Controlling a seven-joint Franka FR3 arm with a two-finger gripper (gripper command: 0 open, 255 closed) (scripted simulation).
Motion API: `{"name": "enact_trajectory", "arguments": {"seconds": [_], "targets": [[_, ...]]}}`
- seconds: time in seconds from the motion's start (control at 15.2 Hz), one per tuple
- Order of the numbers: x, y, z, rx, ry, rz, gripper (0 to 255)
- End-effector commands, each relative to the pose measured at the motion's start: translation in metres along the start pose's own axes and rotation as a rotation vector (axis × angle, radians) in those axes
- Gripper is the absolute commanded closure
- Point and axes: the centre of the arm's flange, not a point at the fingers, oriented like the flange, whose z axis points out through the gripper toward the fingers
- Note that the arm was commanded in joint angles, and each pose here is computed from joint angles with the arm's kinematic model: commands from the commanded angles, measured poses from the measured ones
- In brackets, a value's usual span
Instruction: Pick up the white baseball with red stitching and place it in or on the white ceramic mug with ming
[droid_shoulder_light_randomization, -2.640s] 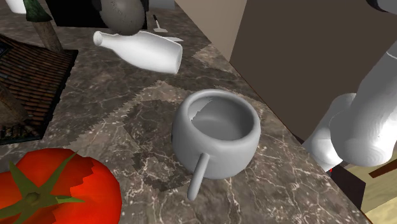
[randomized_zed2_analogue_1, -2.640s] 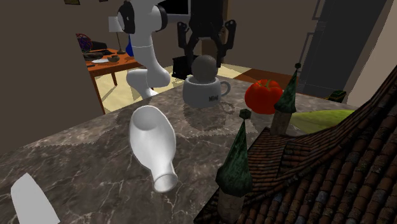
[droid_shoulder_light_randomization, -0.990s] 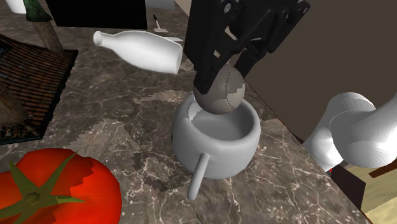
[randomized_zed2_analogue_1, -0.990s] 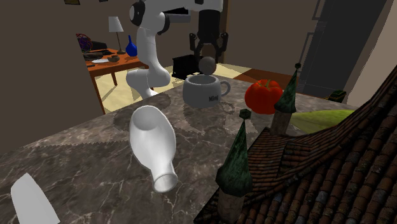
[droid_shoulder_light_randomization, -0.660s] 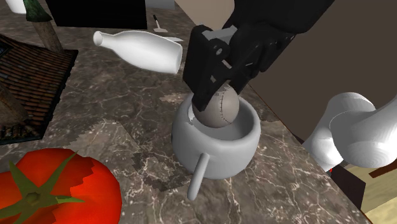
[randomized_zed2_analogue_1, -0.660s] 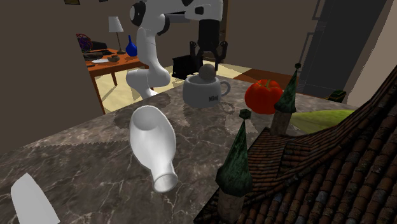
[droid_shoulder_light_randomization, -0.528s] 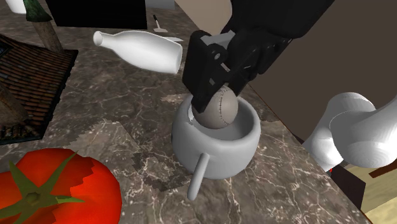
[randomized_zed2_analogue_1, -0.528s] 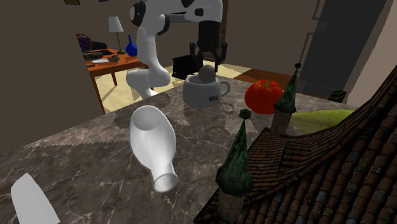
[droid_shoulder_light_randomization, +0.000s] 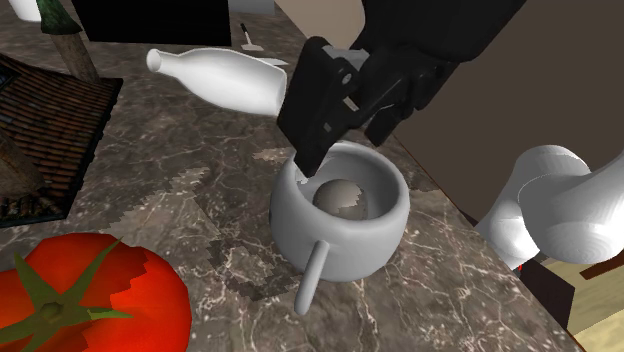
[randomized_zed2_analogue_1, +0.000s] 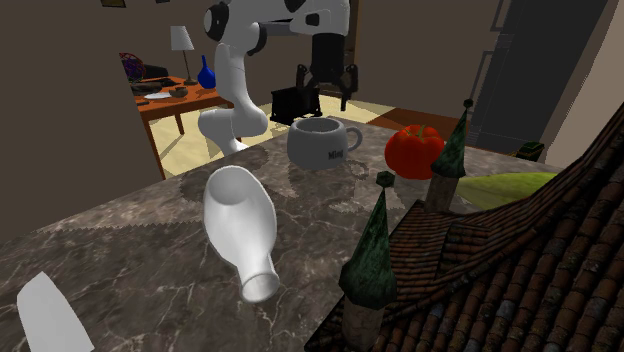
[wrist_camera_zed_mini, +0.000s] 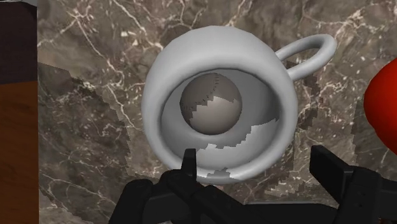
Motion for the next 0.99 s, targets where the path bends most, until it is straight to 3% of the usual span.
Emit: {"name": "enact_trajectory", "arguments": {"seconds": [0.0, 0.13, 0.4, 0.92], "targets": [[0.0, 0.0, 0.0, 0.0, 0.0, 0.0, 0], [0.0, 0.0, 0.0, 0.0, 0.0, 0.0, 0], [0.0, 0.0, -0.05, 0.0, 0.0, 0.0, 0], [0.0, 0.0, -0.05, 0.0, 0.0, 0.0, 0]]}}
